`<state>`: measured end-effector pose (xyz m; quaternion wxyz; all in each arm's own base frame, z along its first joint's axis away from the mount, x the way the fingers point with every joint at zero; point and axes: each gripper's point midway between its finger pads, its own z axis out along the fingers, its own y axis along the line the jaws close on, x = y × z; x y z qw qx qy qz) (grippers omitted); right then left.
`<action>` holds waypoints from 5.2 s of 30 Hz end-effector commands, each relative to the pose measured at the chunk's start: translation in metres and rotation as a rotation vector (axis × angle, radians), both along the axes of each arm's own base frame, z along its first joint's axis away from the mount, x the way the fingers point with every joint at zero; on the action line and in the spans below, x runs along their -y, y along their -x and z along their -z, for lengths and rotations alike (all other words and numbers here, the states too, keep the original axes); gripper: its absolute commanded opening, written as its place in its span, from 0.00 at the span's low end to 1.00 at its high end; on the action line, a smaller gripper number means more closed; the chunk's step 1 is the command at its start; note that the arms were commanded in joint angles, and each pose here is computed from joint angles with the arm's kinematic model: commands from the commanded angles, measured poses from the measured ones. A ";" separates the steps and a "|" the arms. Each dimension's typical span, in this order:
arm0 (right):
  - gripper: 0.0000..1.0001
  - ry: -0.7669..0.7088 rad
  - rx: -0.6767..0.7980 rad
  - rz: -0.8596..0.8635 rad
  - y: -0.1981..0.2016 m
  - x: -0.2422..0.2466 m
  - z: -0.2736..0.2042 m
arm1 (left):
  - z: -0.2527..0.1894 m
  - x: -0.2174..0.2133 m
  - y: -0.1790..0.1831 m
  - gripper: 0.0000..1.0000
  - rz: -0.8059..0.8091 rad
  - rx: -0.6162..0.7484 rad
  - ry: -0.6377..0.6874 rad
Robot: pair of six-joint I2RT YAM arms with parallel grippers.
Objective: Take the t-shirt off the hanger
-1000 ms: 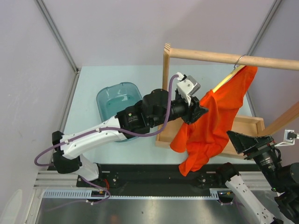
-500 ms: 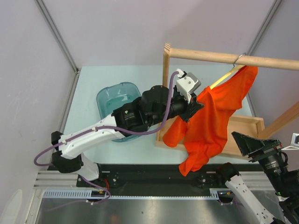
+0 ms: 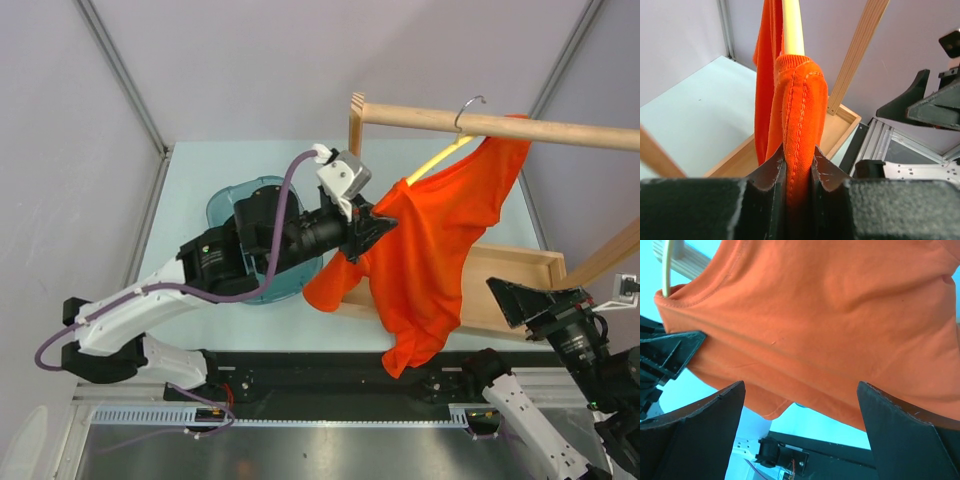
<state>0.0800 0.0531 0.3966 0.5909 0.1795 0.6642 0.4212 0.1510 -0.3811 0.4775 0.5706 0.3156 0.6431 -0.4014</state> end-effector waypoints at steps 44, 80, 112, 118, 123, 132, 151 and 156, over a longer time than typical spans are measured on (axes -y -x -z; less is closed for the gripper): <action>0.76 0.344 0.027 -0.249 -0.070 -0.058 0.057 | 0.125 0.018 0.087 0.00 0.407 -0.398 -0.105; 0.00 0.289 -0.060 0.131 -0.084 -0.008 0.081 | 0.162 -0.041 0.060 0.85 0.190 -0.269 -0.202; 0.00 0.203 -0.047 0.404 -0.055 0.027 0.059 | 0.133 -0.207 -0.024 0.00 -0.626 -0.213 0.170; 0.00 0.180 -0.067 0.430 -0.054 0.030 0.062 | 0.119 -0.236 -0.027 0.00 -0.719 -0.218 0.230; 0.00 0.176 -0.078 0.460 -0.053 0.035 0.066 | 0.111 -0.264 -0.028 0.00 -0.781 -0.198 0.299; 0.00 0.165 -0.102 0.580 -0.047 0.056 0.073 | 0.111 -0.300 -0.027 0.00 -0.859 -0.181 0.368; 0.00 0.087 -0.200 0.706 -0.038 0.087 0.104 | 0.119 -0.336 -0.024 0.00 -0.936 -0.157 0.410; 0.00 0.076 -0.229 0.760 -0.033 0.099 0.112 | 0.123 -0.342 -0.023 0.00 -0.939 -0.147 0.408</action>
